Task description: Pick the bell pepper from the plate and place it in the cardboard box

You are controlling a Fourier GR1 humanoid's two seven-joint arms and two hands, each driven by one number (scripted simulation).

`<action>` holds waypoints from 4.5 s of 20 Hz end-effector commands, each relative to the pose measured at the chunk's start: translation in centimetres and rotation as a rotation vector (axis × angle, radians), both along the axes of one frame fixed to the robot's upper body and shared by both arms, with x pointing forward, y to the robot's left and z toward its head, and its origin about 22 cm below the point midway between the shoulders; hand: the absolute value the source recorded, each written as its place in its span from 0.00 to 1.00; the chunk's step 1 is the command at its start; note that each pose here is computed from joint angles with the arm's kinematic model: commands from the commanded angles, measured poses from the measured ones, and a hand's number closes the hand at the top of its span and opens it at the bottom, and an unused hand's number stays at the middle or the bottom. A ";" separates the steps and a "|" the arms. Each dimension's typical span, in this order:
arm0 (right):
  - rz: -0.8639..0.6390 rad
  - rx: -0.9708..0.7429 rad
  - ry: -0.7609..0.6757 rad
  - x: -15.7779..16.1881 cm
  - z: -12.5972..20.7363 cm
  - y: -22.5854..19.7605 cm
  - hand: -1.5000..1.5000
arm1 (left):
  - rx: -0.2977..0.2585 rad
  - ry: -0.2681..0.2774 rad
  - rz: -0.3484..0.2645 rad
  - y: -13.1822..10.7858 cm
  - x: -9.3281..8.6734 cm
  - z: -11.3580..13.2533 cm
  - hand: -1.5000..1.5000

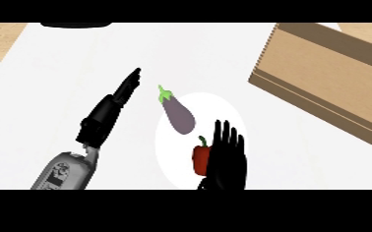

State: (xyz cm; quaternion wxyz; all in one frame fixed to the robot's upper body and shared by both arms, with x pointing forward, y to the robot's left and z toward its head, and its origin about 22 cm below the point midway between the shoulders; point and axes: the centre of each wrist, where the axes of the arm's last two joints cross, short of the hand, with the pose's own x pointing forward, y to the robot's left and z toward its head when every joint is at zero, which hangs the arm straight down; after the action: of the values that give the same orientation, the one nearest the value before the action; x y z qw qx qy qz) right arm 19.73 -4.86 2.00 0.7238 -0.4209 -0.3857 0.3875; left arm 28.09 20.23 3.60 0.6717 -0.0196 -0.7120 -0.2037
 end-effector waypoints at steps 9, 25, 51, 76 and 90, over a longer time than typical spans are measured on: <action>-0.177 -0.110 0.134 0.7 -3.0 0.5 1.00 | -0.008 0.001 0.012 -0.1 -0.5 -0.3 0.50; 0.121 -0.193 -0.230 6.7 2.4 -11.2 1.00 | 0.009 -0.001 0.011 0.4 0.6 0.8 0.50; -0.081 -0.118 -0.692 2.1 23.0 -12.3 1.00 | 0.004 0.001 0.007 -1.0 0.3 0.9 0.50; -0.229 -0.151 -0.676 15.9 24.1 -22.8 1.00 | 0.003 0.010 -0.001 -0.1 1.5 1.5 0.50; -0.385 0.014 -0.553 21.5 14.0 -29.1 0.00 | 0.000 -0.005 -0.010 1.2 0.6 0.5 0.50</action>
State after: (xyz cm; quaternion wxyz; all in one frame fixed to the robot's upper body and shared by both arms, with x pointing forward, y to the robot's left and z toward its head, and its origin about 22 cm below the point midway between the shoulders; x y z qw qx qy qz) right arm 40.90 -32.17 18.84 0.6117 -0.6017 -0.4870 0.1631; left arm 28.51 20.57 4.43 0.6681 -0.0231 -0.7144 -0.2068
